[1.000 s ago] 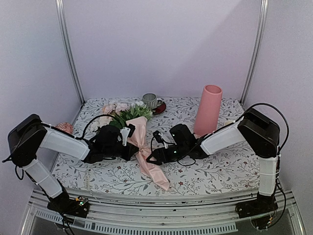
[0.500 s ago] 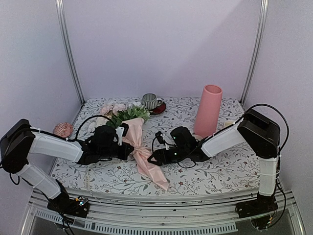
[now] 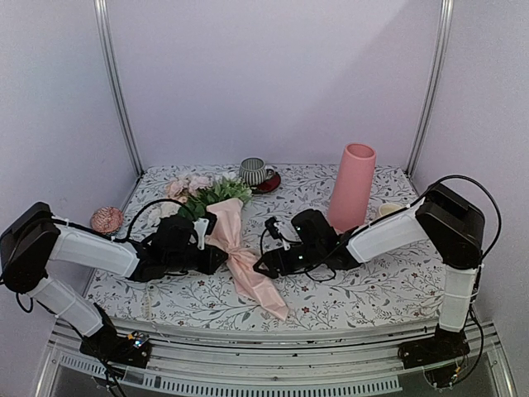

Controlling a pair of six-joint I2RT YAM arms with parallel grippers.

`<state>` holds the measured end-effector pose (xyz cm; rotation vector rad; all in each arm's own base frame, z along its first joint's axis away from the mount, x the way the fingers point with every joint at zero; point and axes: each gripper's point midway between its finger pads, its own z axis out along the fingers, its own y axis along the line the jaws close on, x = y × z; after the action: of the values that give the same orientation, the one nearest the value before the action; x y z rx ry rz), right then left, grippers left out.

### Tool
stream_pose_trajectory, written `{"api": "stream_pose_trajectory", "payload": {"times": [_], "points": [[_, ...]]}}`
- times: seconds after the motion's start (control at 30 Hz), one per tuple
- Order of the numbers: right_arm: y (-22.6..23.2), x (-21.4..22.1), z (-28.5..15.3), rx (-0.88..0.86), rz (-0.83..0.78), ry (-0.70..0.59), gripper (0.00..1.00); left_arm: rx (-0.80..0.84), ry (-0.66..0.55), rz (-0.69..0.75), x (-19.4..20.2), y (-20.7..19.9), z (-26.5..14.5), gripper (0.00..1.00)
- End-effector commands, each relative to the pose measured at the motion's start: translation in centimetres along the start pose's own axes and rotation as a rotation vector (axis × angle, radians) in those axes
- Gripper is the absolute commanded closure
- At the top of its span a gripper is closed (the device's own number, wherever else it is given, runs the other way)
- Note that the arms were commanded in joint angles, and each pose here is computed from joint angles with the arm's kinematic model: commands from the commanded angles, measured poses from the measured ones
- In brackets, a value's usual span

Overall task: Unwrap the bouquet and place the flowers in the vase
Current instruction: Adjust the ribbon on the folded wrapping paper.

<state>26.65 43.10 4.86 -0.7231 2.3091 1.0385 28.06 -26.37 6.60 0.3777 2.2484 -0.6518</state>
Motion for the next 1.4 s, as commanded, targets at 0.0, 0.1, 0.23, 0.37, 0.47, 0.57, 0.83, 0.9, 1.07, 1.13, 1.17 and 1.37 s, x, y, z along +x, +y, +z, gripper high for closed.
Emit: {"api": "stream_pose_trajectory", "payload": {"times": [0.0,0.1,0.23,0.37,0.47,0.57,0.83,0.9,1.07,1.13,1.17,1.37], "points": [[2.1,-4.3,-1.8,-0.008,-0.134,-0.090,0.25,0.029,-0.013,0.024,-0.4,-0.5,-0.1,0.80],[2.5,-5.6,-1.9,-0.004,-0.171,-0.105,0.26,0.036,-0.009,0.036,-0.6,-0.8,0.1,0.80],[2.9,-7.7,-1.7,-0.010,-0.205,-0.134,0.33,0.025,0.002,0.044,-0.5,-0.7,0.8,0.82],[2.8,-8.9,-0.8,-0.032,-0.219,-0.131,0.48,0.017,0.015,0.043,-0.2,-0.5,1.3,0.83],[2.7,-9.2,0.3,-0.044,-0.230,-0.116,0.62,0.008,0.017,0.042,-0.2,-0.3,1.5,0.86],[2.7,-9.2,1.1,-0.059,-0.244,-0.106,0.68,0.000,0.018,0.043,-0.1,-0.1,1.7,0.91],[2.1,-8.3,3.4,-0.087,-0.227,-0.062,0.69,0.022,0.017,0.044,0.1,-0.4,1.5,1.00],[2.1,-7.7,3.8,-0.101,-0.216,-0.044,0.69,0.028,0.011,0.043,0.0,-0.5,1.3,1.00],[2.0,-5.0,4.4,-0.148,-0.169,0.010,0.69,0.054,-0.010,0.016,0.2,-0.8,1.1,1.00],[2.0,-3.9,4.4,-0.161,-0.153,0.027,0.70,0.063,-0.018,0.001,0.2,-0.9,1.1,1.00],[2.1,-3.5,4.4,-0.164,-0.144,0.035,0.70,0.063,-0.019,-0.006,0.2,-0.8,1.1,1.00],[2.7,-1.2,3.4,-0.176,-0.115,0.053,0.70,0.063,-0.018,-0.028,0.9,-0.5,1.0,1.00]]}}
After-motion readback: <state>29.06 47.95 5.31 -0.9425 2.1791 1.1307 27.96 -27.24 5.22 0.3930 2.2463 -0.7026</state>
